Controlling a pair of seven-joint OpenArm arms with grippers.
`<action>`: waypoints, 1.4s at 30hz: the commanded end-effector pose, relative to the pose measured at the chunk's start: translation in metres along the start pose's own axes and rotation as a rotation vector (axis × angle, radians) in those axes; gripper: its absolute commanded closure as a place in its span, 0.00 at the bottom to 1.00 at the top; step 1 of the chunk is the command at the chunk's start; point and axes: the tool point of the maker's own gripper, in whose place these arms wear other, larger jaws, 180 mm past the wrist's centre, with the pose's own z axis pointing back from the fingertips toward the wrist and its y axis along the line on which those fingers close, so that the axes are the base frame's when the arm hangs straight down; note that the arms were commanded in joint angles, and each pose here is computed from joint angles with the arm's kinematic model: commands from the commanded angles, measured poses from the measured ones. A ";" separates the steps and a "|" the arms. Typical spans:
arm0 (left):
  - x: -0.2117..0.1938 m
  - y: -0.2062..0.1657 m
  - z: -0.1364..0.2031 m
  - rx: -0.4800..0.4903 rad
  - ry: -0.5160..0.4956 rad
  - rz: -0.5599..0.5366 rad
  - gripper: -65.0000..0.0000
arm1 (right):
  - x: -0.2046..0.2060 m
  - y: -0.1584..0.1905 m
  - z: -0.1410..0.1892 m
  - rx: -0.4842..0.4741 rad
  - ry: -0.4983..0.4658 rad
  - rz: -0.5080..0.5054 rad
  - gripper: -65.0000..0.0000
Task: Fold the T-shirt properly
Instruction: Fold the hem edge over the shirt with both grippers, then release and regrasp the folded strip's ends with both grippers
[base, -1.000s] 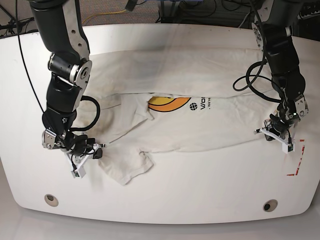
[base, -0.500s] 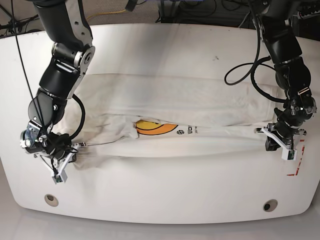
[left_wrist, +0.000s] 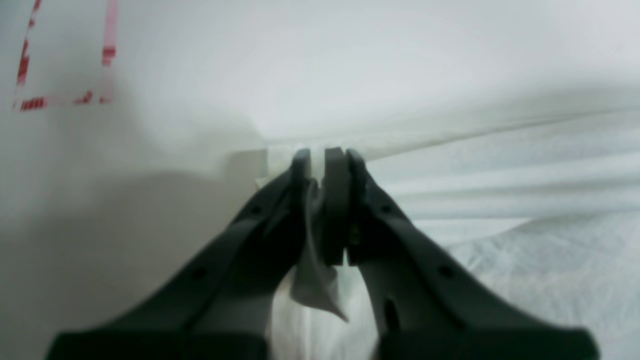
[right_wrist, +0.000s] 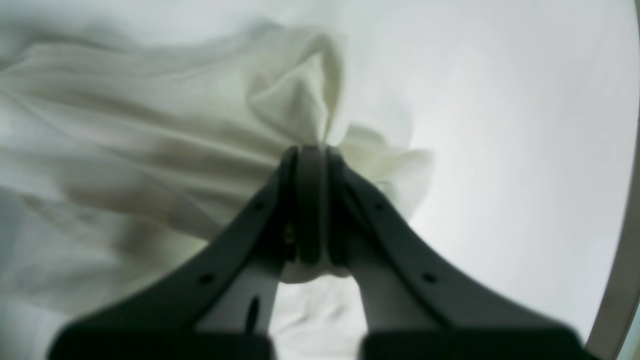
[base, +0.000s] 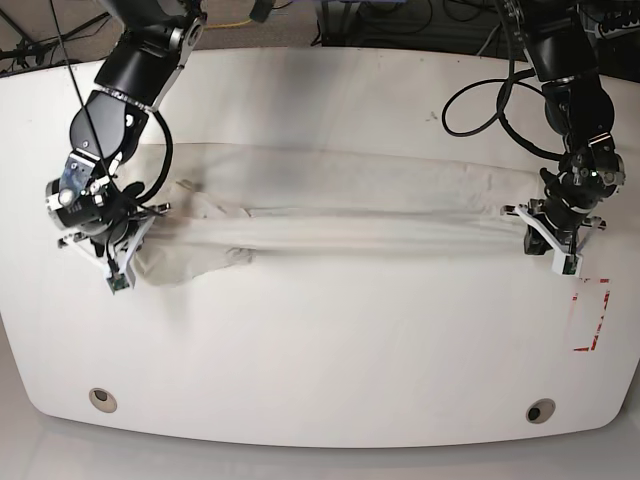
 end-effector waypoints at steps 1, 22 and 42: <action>0.016 0.015 0.003 0.040 -0.043 -0.008 1.00 | 0.000 -0.003 0.015 -0.054 -0.029 0.017 0.97; 0.003 0.018 0.012 -0.003 0.091 -0.138 0.37 | -0.070 -0.010 0.034 -0.080 0.039 -0.104 0.33; 0.030 -0.024 0.022 -0.033 0.025 -0.144 0.34 | -0.005 -0.020 -0.037 0.208 0.012 -0.305 0.27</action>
